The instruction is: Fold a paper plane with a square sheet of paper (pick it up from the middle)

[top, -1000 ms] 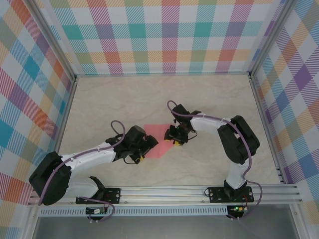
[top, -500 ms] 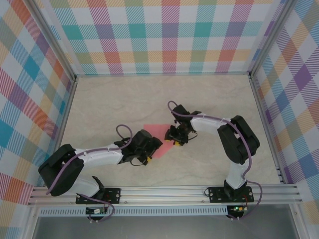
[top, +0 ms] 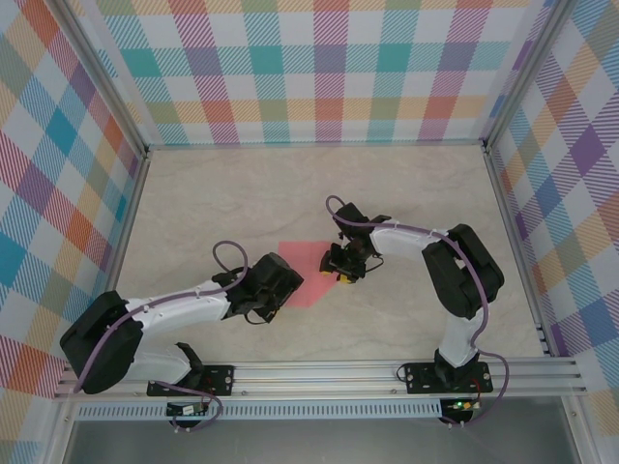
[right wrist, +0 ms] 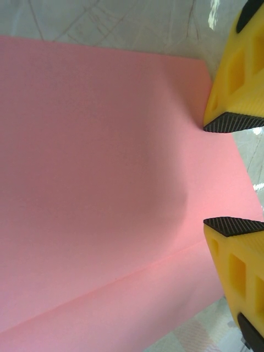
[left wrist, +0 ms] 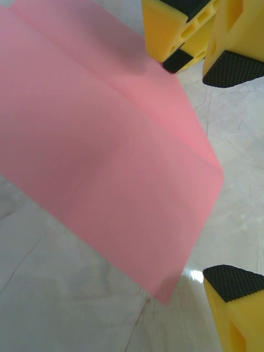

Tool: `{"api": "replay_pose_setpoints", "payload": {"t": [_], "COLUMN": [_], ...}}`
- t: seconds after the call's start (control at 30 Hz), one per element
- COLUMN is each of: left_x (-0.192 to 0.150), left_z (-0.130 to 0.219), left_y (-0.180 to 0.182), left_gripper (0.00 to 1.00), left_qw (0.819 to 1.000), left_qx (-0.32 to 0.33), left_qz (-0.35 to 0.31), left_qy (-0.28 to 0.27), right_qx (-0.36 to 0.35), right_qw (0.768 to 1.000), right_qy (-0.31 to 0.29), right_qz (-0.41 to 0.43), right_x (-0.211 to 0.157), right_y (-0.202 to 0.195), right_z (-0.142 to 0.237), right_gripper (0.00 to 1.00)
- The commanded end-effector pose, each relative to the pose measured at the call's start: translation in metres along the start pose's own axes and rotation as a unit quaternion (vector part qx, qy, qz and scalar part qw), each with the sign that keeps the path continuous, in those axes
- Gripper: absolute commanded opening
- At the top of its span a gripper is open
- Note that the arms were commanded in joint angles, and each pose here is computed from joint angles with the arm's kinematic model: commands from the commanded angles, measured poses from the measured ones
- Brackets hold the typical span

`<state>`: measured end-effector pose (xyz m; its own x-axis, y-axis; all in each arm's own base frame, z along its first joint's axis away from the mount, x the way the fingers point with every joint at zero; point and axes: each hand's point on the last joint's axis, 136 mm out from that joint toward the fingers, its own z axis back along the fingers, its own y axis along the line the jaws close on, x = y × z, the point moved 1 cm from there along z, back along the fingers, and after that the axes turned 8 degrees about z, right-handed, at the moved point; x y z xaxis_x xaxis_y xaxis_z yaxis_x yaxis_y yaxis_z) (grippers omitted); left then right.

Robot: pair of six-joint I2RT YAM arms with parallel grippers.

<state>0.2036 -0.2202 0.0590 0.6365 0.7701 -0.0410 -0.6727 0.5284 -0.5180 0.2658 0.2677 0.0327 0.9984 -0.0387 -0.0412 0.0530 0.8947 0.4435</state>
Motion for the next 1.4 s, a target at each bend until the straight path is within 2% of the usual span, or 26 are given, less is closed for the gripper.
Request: {"api": "replay_pose_setpoints", "payload": {"t": [0.0,0.2,0.47,0.9,1.1,1.2,1.37], "left_x": [0.009,0.019,0.013,0.015,0.018,0.028,0.072], "left_z": [0.005,-0.001,-0.02,-0.015,-0.014,-0.008,0.017], "left_y": [0.008,0.009,0.006,-0.019,-0.024,-0.023,-0.017], "left_gripper": [0.86,0.87,0.86,0.67,0.67,0.68,0.75], "left_qw": [0.998,0.996,0.995,0.993,0.992,0.99,0.988], "left_qx": [0.036,0.061,0.07,0.047,0.044,0.054,0.074], "left_qz": [-0.03,-0.046,-0.062,-0.098,-0.111,-0.116,-0.108], "left_qy": [-0.032,-0.053,-0.036,-0.043,-0.044,-0.054,-0.081], "right_qx": [-0.017,-0.021,-0.023,-0.027,-0.027,-0.036,-0.041], "right_qw": [1.0,1.0,1.0,1.0,1.0,0.999,0.989], "right_qy": [0.009,0.01,0.012,0.015,0.013,-0.005,-0.066], "right_qz": [-0.007,-0.005,-0.003,-0.004,0.002,0.028,0.125], "right_x": [-0.002,-0.003,-0.004,-0.006,-0.004,0.003,0.023], "right_y": [-0.011,-0.013,-0.014,-0.019,-0.019,-0.015,0.012], "right_z": [-0.006,-0.007,-0.008,-0.01,-0.008,0.002,0.04], "right_gripper": [0.47,0.47,0.47,0.47,0.47,0.48,0.56]}}
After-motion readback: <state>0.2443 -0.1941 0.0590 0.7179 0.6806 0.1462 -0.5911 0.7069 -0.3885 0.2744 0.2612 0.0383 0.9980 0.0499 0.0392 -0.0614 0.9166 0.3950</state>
